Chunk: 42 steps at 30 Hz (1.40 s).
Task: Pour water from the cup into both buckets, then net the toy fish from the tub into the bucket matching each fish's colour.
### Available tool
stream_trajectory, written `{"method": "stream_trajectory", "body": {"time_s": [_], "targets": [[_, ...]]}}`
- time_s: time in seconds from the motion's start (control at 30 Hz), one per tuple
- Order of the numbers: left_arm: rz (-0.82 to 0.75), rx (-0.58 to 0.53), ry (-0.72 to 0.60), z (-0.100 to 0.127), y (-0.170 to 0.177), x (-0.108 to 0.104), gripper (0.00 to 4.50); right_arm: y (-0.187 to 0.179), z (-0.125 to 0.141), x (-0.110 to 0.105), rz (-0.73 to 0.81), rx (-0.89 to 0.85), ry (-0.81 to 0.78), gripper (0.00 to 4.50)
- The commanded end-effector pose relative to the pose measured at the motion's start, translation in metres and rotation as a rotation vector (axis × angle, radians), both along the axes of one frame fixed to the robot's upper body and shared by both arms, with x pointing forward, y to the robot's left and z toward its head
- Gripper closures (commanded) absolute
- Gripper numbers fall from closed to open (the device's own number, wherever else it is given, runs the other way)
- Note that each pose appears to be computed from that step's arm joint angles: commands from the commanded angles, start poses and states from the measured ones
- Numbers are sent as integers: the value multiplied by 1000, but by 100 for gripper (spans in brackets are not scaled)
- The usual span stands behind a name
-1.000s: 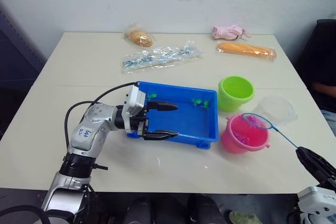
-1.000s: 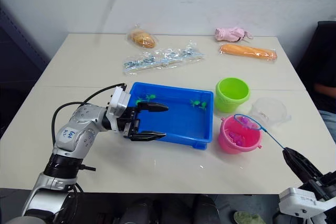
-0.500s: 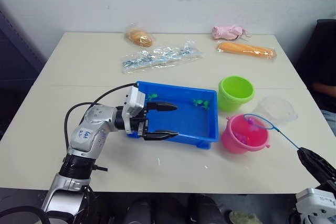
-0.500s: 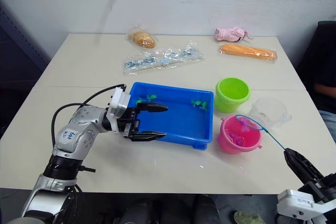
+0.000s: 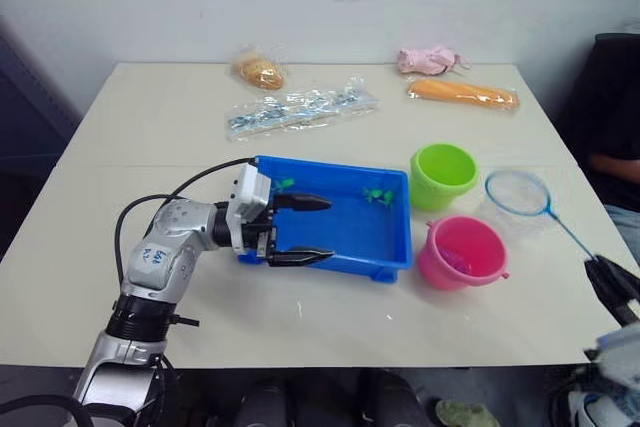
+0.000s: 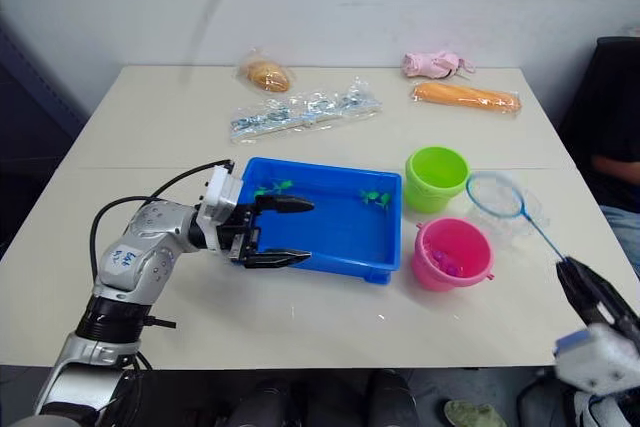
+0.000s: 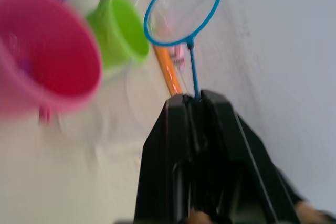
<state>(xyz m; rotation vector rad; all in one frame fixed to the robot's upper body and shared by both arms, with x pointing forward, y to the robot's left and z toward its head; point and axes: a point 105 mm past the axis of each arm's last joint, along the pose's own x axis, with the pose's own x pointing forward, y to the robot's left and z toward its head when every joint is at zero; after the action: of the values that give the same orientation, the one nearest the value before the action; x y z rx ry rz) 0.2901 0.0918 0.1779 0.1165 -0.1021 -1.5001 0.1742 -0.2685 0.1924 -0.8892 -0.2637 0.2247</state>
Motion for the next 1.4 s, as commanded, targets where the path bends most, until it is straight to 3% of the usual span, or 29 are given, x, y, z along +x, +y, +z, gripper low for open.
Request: {"method": "stream_trajectory", "body": {"time_s": [0.03,0.17,0.37,0.53,0.67,1.07,1.4], "targets": [[98,-51,-59,18,25,6,3,41,15,14,243,311,192,450],[221,-41,-66,20,58,10,3,76,19,42,382,415,408,450],[422,16,-34,8,114,8,3,113,-5,81,436,324,729,450],[541,85,-5,-7,152,-6,3,147,-22,116,447,190,825,450],[565,129,-3,-10,160,-17,3,170,-32,132,437,131,862,450],[458,254,-47,-4,154,-26,3,230,-50,150,491,63,985,450],[344,363,-46,-2,142,-27,3,262,-58,138,617,100,1108,450]]}}
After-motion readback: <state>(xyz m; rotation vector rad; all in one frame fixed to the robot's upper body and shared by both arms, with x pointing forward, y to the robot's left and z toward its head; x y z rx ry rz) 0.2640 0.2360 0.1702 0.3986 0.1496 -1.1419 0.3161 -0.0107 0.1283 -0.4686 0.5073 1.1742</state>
